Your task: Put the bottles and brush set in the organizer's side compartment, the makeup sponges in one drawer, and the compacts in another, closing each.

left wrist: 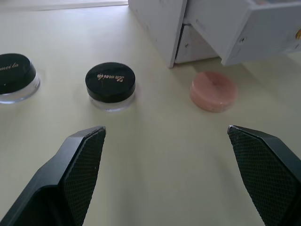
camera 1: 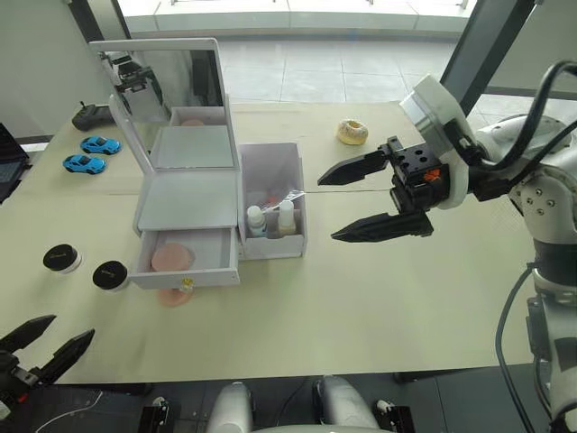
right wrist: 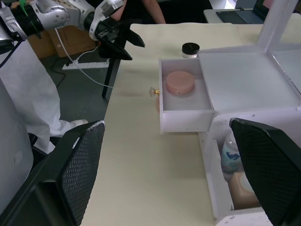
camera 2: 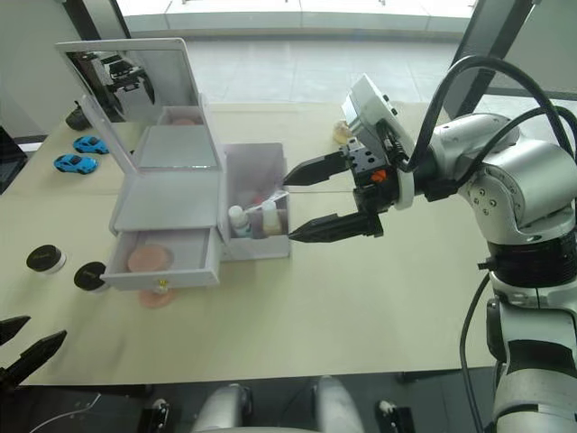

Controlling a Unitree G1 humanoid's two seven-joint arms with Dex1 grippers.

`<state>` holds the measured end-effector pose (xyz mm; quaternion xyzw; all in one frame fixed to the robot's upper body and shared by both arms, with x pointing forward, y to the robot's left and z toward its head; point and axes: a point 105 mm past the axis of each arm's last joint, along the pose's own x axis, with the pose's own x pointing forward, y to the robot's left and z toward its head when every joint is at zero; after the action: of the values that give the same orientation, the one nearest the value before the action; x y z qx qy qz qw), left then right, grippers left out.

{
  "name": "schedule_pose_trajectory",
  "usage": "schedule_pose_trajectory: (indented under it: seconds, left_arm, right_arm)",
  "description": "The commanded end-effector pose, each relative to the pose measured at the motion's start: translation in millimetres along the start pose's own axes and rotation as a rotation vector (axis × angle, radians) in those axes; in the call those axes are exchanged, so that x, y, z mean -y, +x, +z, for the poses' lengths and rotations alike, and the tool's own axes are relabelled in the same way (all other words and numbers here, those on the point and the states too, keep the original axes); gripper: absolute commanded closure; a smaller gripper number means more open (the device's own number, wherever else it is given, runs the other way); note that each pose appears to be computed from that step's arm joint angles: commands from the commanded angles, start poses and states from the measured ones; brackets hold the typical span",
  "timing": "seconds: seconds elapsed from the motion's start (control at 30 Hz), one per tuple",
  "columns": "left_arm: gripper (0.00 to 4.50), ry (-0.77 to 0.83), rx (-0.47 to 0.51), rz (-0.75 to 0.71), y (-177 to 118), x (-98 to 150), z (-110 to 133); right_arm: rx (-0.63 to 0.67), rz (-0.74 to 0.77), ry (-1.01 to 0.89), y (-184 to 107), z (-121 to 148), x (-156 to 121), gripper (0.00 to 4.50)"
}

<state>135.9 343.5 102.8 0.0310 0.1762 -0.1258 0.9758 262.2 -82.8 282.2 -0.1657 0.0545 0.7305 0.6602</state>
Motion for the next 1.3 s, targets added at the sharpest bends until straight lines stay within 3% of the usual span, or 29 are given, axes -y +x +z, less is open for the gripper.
schedule_pose_trajectory:
  seconds: [0.03,0.13,0.3,0.63,0.97,1.07,1.17,1.3]
  left_arm:
    - [0.04,-0.004,0.022,0.017,23,11,3]
    - [0.04,-0.009,0.028,-0.033,47,27,1]
    - [0.04,0.06,0.012,-0.107,79,42,-1]
    - [0.04,0.072,0.041,-0.176,122,51,4]
    - [0.04,0.082,0.015,-0.164,131,53,-4]
    - [0.61,0.084,0.019,-0.148,123,46,-3]
    - [1.46,0.1,0.016,-0.094,102,24,1]
    - [1.55,0.098,0.057,-0.07,82,6,19]
  right_arm:
    - [-0.01,-0.023,-0.026,-8,3,-5,0.0]
    - [-0.034,-0.054,-0.021,-12,-2,-7,0.0]
    - [0.042,-0.091,0.02,-25,7,-13,0.0]
    - [0.028,-0.15,0.035,-38,5,-28,0.0]
    - [0.042,-0.174,0.037,-22,3,-6,0.0]
    - [0.038,-0.173,0.036,-22,1,-5,0.0]
    - [0.033,-0.169,0.029,-20,-1,-3,0.0]
    - [0.04,-0.156,0.025,-18,-2,-2,0.0]
